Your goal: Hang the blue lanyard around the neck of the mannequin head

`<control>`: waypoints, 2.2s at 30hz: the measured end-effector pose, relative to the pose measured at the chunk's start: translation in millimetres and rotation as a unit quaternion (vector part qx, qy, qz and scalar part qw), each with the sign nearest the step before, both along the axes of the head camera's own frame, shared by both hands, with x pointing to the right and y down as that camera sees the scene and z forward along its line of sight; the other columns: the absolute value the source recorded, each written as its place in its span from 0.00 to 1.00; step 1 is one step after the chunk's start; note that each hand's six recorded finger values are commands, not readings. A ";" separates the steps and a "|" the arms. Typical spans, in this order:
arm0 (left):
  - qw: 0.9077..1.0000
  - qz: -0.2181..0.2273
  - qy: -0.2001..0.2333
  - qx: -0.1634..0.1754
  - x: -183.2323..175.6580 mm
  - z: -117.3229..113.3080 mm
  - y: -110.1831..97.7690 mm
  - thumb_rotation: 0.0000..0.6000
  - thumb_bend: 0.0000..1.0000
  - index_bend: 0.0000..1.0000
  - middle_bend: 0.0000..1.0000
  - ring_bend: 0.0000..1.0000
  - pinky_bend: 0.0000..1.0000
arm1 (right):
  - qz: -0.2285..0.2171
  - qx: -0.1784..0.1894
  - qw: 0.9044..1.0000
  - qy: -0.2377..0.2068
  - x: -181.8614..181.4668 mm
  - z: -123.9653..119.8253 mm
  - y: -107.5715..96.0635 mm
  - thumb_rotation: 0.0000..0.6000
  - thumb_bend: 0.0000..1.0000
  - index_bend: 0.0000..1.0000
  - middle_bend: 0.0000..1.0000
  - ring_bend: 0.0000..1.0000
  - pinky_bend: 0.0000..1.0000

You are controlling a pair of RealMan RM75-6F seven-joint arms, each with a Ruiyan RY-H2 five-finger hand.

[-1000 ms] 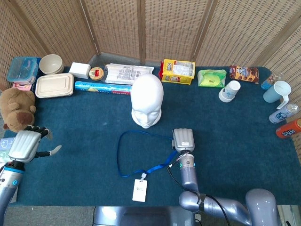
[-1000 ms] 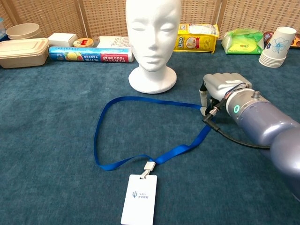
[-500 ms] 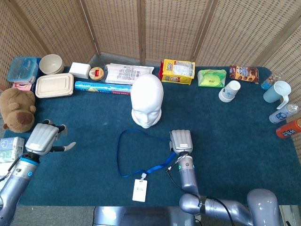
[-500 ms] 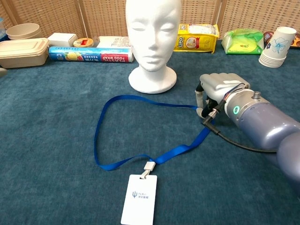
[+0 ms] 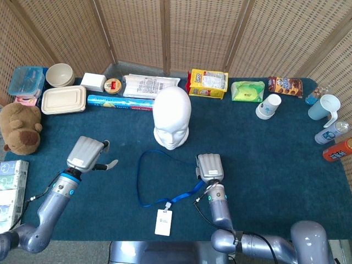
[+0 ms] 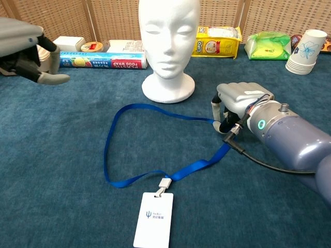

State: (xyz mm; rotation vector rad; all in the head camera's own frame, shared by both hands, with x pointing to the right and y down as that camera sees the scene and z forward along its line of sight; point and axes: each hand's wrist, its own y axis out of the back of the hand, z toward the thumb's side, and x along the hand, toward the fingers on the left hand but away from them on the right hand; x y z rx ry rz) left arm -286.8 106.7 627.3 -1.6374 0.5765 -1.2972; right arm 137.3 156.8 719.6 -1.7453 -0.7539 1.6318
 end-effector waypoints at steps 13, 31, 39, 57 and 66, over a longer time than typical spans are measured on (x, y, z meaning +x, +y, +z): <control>0.999 -0.032 -0.013 -0.032 49.3 30.7 3.0 0.62 0.36 0.54 1.00 1.00 1.00 | -0.003 -0.005 1.000 -0.004 3.9 -0.5 2.2 0.92 0.51 0.60 0.91 1.00 1.00; 0.998 -0.025 -0.031 -0.057 76.8 57.2 5.9 0.85 0.32 0.54 1.00 1.00 1.00 | 0.005 -0.013 1.000 -0.011 10.1 5.4 -0.4 0.92 0.51 0.60 0.92 1.00 1.00; 0.996 -0.033 -0.030 -0.074 88.7 68.8 5.6 0.85 0.29 0.54 1.00 1.00 1.00 | 0.006 -0.016 1.000 -0.012 11.3 8.9 -1.5 0.92 0.51 0.60 0.92 1.00 1.00; 0.994 -0.047 -0.035 -0.093 112.9 93.4 -0.5 0.85 0.29 0.54 1.00 1.00 1.00 | 0.009 -0.021 1.000 -0.011 15.5 14.3 -3.2 0.92 0.51 0.60 0.92 1.00 1.00; 0.993 -0.048 -0.042 -0.096 117.1 99.5 0.0 0.86 0.29 0.54 1.00 1.00 1.00 | 0.011 -0.023 1.000 -0.012 15.8 15.7 -2.8 0.93 0.51 0.60 0.92 1.00 1.00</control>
